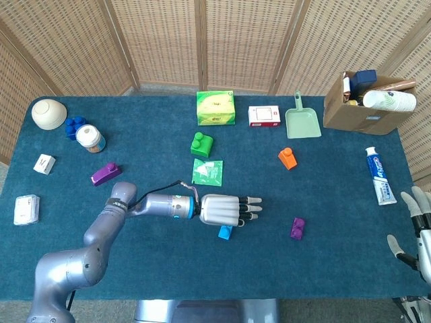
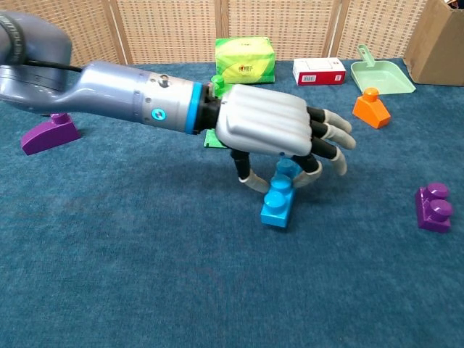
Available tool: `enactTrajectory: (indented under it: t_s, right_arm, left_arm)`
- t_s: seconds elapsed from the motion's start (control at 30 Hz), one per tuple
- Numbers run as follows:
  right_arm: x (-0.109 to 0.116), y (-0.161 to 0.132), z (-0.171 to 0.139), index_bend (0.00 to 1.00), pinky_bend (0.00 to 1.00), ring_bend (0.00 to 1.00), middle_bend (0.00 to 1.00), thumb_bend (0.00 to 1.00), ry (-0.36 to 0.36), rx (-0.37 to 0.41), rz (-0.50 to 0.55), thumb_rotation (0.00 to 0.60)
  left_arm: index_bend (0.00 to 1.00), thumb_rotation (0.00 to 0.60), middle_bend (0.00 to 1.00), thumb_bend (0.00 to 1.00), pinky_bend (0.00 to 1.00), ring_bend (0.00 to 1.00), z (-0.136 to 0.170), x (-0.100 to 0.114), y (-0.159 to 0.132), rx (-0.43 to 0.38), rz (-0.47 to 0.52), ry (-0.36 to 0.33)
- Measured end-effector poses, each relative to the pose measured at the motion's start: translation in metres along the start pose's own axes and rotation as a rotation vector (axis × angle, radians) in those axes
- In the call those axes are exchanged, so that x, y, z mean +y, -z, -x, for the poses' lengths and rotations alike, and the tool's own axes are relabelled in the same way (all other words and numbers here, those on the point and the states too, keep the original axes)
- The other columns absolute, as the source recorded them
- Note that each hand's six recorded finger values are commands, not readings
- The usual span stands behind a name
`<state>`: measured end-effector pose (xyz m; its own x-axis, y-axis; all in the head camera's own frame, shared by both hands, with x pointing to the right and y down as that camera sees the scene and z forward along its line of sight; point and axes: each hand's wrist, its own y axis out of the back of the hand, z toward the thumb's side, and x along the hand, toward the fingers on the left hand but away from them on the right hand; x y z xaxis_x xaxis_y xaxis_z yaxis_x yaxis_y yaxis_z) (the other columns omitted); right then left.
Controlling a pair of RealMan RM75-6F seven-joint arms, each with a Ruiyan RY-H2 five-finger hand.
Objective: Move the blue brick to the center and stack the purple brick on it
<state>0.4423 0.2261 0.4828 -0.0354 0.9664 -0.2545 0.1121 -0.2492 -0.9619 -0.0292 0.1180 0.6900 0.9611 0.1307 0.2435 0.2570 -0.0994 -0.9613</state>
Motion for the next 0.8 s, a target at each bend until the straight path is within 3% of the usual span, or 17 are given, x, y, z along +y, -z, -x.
enactTrajectory:
  t_s: [0.3,0.53,0.8]
  right_arm:
    - [0.004,0.006,-0.005,0.07,0.16,0.01,0.05,0.28,0.015,-0.021,0.001,0.6]
    - [0.008,0.01,-0.01,0.07,0.16,0.0,0.05,0.28,0.025,-0.039,-0.001,0.6]
    - [0.008,0.009,-0.009,0.07,0.16,0.0,0.05,0.28,0.021,-0.035,0.001,0.6]
  left_arm:
    - [0.51,0.6,0.19,0.35,0.0,0.05,-0.02,-0.002,-0.001,0.0,-0.036,0.031]
    - [0.15,0.6,0.08,0.34,0.0,0.0,-0.027,-0.005,0.005,0.039,-0.036,0.051]
    - [0.02,0.6,0.0,0.34,0.0,0.0,-0.025,-0.006,0.019,0.097,-0.04,0.066]
